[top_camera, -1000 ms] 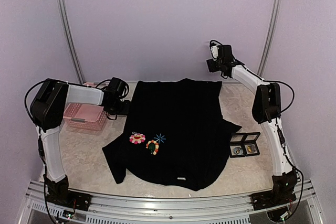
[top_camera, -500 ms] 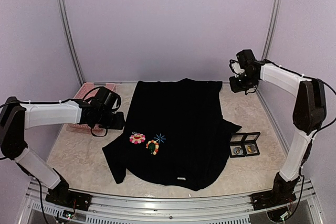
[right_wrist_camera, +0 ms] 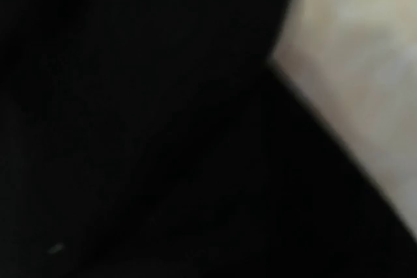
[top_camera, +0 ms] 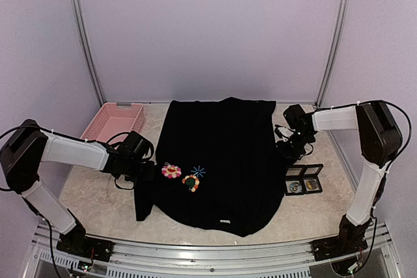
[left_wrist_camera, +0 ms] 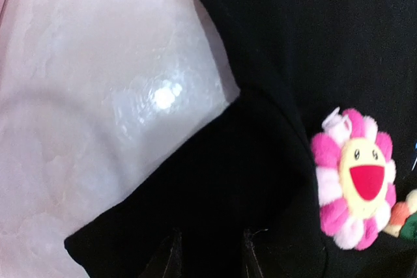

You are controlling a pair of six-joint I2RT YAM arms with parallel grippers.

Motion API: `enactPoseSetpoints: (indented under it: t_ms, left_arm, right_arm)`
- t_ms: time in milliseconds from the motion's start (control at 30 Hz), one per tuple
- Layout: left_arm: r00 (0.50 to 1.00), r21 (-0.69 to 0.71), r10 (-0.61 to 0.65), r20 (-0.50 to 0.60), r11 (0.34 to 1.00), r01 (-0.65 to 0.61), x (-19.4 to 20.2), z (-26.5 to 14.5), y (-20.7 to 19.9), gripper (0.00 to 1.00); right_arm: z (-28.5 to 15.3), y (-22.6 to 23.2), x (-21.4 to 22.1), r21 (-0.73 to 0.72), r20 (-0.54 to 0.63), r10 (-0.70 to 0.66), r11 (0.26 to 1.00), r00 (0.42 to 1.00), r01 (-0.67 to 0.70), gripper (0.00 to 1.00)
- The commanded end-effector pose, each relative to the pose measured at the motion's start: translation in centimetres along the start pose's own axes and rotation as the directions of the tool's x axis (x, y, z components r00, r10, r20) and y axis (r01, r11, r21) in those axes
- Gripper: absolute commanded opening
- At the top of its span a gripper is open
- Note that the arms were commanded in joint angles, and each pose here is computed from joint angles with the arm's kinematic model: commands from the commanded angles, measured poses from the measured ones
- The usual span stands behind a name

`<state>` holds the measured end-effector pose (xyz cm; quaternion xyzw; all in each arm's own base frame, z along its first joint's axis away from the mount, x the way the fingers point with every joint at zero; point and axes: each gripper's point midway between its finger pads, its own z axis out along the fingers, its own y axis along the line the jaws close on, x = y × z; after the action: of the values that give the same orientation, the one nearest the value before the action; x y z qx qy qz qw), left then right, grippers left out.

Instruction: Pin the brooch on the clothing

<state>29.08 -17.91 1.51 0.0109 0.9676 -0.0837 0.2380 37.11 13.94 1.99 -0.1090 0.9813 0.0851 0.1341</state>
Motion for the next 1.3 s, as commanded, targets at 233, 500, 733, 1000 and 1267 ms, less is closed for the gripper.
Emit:
enactPoseSetpoints:
  t_ms: [233,500,733,1000,1267]
  left_arm:
    - [0.993,-0.267,-0.112,-0.02,0.958,0.103,1.3,0.9,7.6,0.31]
    - [0.995,-0.439,0.007,0.097,0.898,0.037,-3.7,-3.2,9.5,0.35]
    - [0.933,-0.173,0.303,0.193,0.947,-0.272,-4.5,-8.1,-1.2,0.34]
    - [0.573,0.304,0.781,0.249,0.499,-0.811,7.7,-10.8,-16.1,0.62]
    - [0.249,0.253,0.969,-0.002,0.241,-0.937,13.1,-3.9,-14.1,0.7]
  right_arm:
    - [-0.7,-7.8,-1.3,0.247,0.063,0.072,0.965,0.995,-0.085,0.0]
    - [-4.5,-8.1,-7.2,0.298,0.142,0.002,0.954,0.99,-0.044,0.0]
    - [-9.2,2.2,-9.6,0.231,0.197,-0.214,0.958,0.957,0.167,0.01]
    - [-5.8,19.5,4.0,-0.195,0.057,-0.4,0.894,0.915,0.404,0.06]
    - [-0.1,20.9,10.6,-0.277,-0.059,-0.335,0.91,0.94,0.307,0.04]
